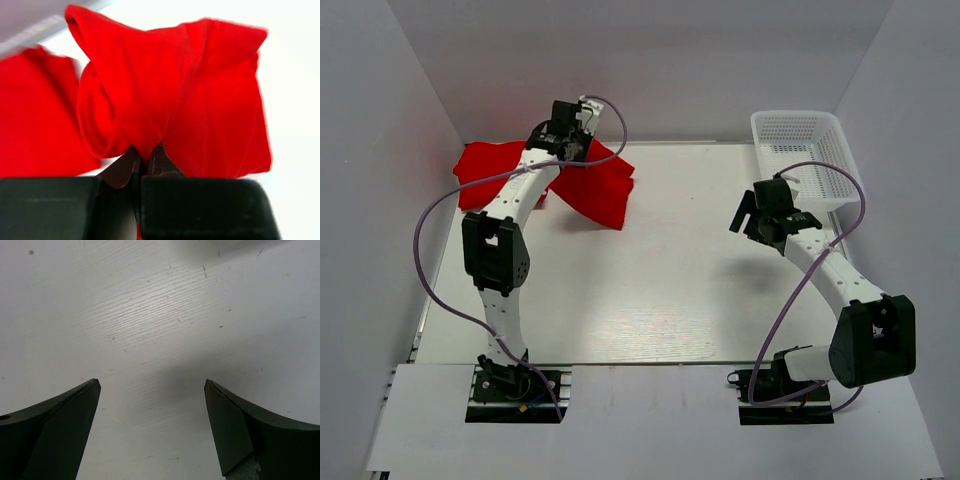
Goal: Fold and stack the t-shirts
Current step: Put the neatly folded tshirt into the corner of the board with the left arm
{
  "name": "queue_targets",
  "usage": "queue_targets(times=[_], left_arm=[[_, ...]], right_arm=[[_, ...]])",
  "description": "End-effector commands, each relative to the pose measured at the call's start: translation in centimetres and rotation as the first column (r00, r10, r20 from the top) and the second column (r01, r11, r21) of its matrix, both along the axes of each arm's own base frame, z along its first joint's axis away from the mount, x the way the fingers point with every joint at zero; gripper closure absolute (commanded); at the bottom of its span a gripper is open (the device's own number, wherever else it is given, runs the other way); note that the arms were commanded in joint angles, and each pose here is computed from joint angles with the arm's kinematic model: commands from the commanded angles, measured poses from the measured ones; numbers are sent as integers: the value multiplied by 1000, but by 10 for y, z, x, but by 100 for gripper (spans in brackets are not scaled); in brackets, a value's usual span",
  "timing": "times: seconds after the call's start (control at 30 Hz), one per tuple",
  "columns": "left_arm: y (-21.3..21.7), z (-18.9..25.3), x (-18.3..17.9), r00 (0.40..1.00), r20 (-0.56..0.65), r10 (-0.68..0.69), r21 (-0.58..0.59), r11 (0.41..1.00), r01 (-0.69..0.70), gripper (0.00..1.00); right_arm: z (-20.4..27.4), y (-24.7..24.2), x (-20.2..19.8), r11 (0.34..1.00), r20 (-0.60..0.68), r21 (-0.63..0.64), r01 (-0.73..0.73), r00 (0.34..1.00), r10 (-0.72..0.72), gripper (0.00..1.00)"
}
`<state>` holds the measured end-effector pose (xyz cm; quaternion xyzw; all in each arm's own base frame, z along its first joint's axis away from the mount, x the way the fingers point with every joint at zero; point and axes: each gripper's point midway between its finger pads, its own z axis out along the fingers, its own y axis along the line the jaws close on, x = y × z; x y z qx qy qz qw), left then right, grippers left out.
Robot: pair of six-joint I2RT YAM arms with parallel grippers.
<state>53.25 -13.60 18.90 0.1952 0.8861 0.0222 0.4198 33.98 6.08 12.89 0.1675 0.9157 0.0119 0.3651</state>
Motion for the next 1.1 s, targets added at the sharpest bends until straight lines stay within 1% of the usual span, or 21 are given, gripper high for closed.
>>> queue_targets(times=[0.0,0.07,0.1,0.17,0.2,0.27,0.43,0.67,0.7,0.83,0.97,1.07], left_arm=[[25,81,20,983,183,-6,65,998,-6,100],[32,99,25,976,216,-14,98,995,-7,100],[40,94,27,978,210,-8,119,993,-17,100],[48,108,31,967,254,-2,135,990,-33,100],[48,105,30,969,246,-12,150,988,-26,100],[60,110,32,966,257,15,167,984,-60,100],[85,126,34,953,296,69,164,979,-122,100],[104,144,38,933,339,119,163,969,-183,100],[112,145,38,928,341,151,160,963,-216,100],[113,146,39,923,346,166,151,962,-229,100],[128,144,40,916,349,200,158,950,-268,100],[138,147,40,908,357,217,143,948,-283,100]], right_arm=[[14,-11,3,998,27,-43,44,999,-42,10],[14,-12,3,998,23,-50,44,999,-43,10],[16,-13,3,998,24,-53,45,999,-44,10],[17,-14,4,997,26,-53,55,998,-54,10],[16,-16,4,997,21,-60,58,998,-57,10],[18,-17,4,995,21,-72,67,998,-66,10],[19,-21,4,993,11,-90,81,997,-80,10],[23,-19,5,993,10,-89,74,997,-73,10],[23,-19,5,993,11,-91,70,998,-69,10],[22,-16,7,995,6,-75,64,998,-64,10],[21,-13,10,996,-2,-74,58,998,-59,10],[22,-14,13,995,0,-85,58,998,-58,10]])
